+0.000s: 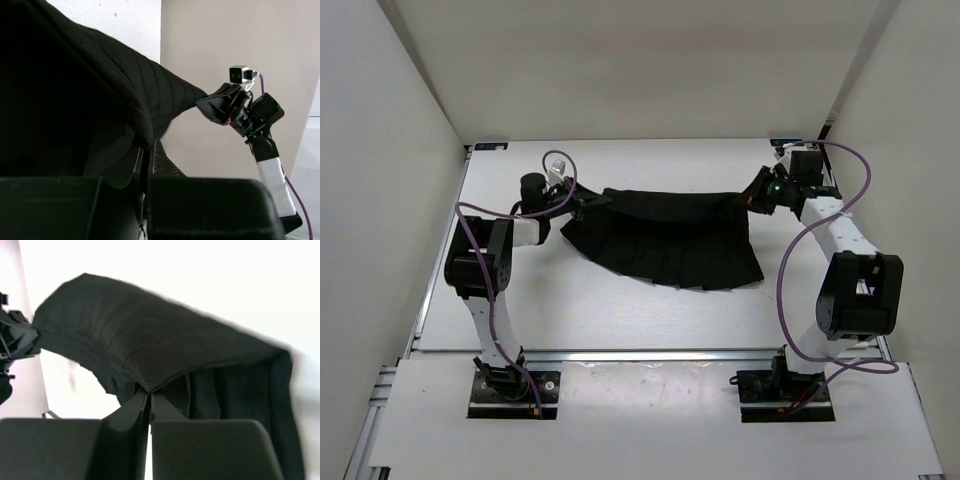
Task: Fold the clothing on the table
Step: Flatten the skirt out
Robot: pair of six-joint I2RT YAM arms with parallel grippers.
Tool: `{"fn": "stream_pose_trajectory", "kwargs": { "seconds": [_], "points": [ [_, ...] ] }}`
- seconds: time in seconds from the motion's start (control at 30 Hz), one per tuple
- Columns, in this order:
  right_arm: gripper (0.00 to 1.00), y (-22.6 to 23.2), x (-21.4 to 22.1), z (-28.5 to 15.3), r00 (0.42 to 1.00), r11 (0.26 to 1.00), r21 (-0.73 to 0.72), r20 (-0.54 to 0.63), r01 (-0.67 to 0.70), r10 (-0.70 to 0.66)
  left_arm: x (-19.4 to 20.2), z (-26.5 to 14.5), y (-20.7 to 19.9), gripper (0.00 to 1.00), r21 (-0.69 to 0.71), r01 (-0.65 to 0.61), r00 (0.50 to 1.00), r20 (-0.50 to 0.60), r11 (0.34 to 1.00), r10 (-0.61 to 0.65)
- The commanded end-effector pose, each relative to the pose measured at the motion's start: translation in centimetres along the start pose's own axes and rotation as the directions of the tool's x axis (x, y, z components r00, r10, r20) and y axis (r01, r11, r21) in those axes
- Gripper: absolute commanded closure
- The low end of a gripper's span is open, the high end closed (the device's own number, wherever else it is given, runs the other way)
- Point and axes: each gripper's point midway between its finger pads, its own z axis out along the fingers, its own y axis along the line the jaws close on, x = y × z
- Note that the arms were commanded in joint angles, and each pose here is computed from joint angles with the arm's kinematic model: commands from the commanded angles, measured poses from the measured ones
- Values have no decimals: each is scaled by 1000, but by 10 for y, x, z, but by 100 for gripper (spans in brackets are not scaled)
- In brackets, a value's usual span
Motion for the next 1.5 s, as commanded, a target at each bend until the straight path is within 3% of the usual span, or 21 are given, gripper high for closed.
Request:
{"fn": "stream_pose_trajectory", "kwargs": {
  "seconds": [0.0,0.2,0.3,0.43,0.5,0.63,0.73,0.87,0.9,0.93,0.97,1.0,1.07,1.13,1.3,1.4,1.47],
  "points": [
    [100,29,-31,-27,989,993,-55,110,107,-100,-13,-13,-42,100,81,-118,991,71,990,113],
    [100,13,-9,-31,994,996,-27,61,90,-88,-21,-28,-46,100,80,-131,986,115,988,121],
    [100,22,-45,-29,990,993,-31,92,110,-107,-47,-16,-61,100,107,-114,988,114,988,102],
    [100,43,-107,-22,968,982,3,167,191,-188,-98,1,-131,100,234,-208,972,158,950,174],
    [100,77,-152,-42,926,961,8,265,277,-269,-116,1,-167,100,285,-253,960,189,925,205],
    [100,114,-180,-68,875,936,21,348,352,-337,-128,-21,-233,100,361,-375,920,255,854,297],
    [100,119,-167,-82,860,927,24,366,374,-356,-115,-40,-237,100,363,-404,909,266,840,322],
    [100,91,-90,-62,933,955,-47,233,294,-275,-69,-64,-193,100,336,-314,944,214,888,253],
    [100,72,-58,-48,963,969,-76,151,235,-221,-53,-64,-153,100,286,-247,962,183,926,201],
    [100,58,-21,-42,984,981,-91,73,171,-165,-30,-72,-131,100,251,-206,972,167,946,168],
    [99,55,-7,-43,987,983,-97,50,155,-150,-14,-83,-134,100,248,-228,967,170,941,189],
    [100,44,25,-45,993,989,-91,-6,118,-119,10,-87,-98,100,193,-154,983,133,969,130],
    [100,37,71,-57,993,992,-97,-75,84,-91,51,-106,-78,100,152,-128,989,98,980,114],
    [100,20,121,-67,982,998,-70,-191,-6,-8,101,-120,-33,100,74,-19,999,30,997,16],
    [100,12,184,-102,941,995,19,-324,-95,96,179,-146,-17,100,79,101,992,-87,992,-94],
    [100,18,205,-115,907,981,-8,-381,-195,177,195,-154,-9,100,70,164,981,-116,984,-155],
    [100,16,206,-115,909,978,4,-369,-209,196,184,-151,-2,100,37,156,985,-78,987,-153]
  ]
}}
